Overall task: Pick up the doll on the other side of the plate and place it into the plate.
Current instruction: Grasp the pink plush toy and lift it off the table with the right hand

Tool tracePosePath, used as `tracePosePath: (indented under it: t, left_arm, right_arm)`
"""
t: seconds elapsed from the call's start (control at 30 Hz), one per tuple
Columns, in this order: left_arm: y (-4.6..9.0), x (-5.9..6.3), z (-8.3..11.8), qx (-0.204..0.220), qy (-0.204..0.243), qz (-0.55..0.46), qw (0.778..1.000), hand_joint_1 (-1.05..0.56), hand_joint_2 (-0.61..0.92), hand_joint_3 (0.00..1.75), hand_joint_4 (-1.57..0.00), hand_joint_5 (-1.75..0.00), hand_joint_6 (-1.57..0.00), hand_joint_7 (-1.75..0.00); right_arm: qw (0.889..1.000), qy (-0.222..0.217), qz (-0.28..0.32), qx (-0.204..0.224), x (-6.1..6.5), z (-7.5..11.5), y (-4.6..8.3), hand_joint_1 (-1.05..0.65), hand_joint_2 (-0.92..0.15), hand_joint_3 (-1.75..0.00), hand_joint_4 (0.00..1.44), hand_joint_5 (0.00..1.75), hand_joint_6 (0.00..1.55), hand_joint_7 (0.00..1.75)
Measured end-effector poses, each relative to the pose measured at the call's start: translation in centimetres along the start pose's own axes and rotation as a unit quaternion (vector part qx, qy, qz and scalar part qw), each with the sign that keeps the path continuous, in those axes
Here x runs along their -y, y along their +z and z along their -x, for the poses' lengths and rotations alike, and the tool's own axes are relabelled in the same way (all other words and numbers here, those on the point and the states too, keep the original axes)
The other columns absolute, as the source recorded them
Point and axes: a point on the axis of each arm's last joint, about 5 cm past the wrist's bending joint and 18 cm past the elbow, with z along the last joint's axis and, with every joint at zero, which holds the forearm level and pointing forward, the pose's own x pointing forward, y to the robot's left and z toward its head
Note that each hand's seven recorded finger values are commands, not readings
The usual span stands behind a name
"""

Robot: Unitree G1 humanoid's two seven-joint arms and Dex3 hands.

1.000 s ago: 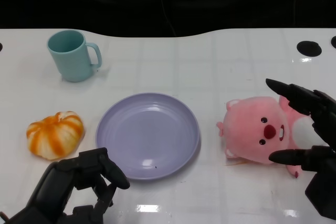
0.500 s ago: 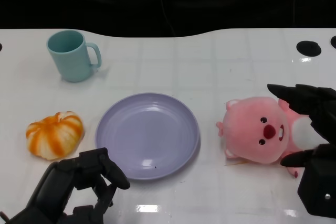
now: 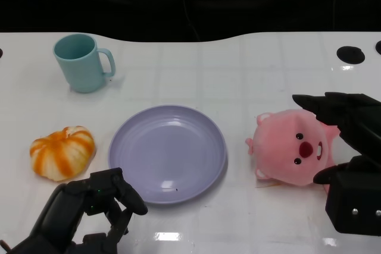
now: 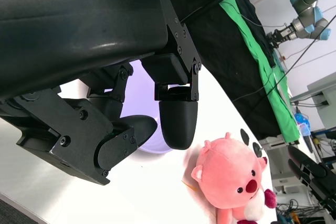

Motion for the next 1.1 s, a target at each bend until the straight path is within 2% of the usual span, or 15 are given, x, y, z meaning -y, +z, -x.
tracePosePath:
  t: [0.47,0.7,0.87,1.1]
  left_arm:
    - [0.4,0.0,0.0,0.004,0.001,-0.001,1.0,-0.08,0.53,1.1,-0.76,-1.55,-0.81,-1.21]
    - [0.4,0.0,0.0,0.004,0.001,-0.001,1.0,-0.09,0.52,1.11,-0.76,-1.55,-0.81,-1.22]
    - [0.4,0.0,0.1,0.004,0.001,-0.001,1.0,-0.09,0.52,1.12,-0.76,-1.54,-0.81,-1.22]
    - [0.4,0.0,0.1,0.003,0.002,0.0,1.0,-0.08,0.53,1.11,-0.76,-1.53,-0.81,-1.2]
  right_arm:
    - [0.999,0.046,0.018,-0.008,-1.1,-2.2,-0.4,-0.7,-0.81,-0.01,0.0,0.14,0.15,0.02]
    - [0.996,0.079,0.024,-0.019,-2.0,-4.0,-1.0,-0.74,-0.85,-0.02,0.0,0.12,0.13,0.01]
    - [0.996,0.087,0.023,-0.025,-2.5,-5.6,-1.5,-0.75,-0.86,-0.01,0.0,0.13,0.14,0.01]
    - [0.993,0.11,0.016,-0.032,-3.4,-8.0,-1.6,-0.78,-0.89,-0.01,0.01,0.12,0.12,0.0]
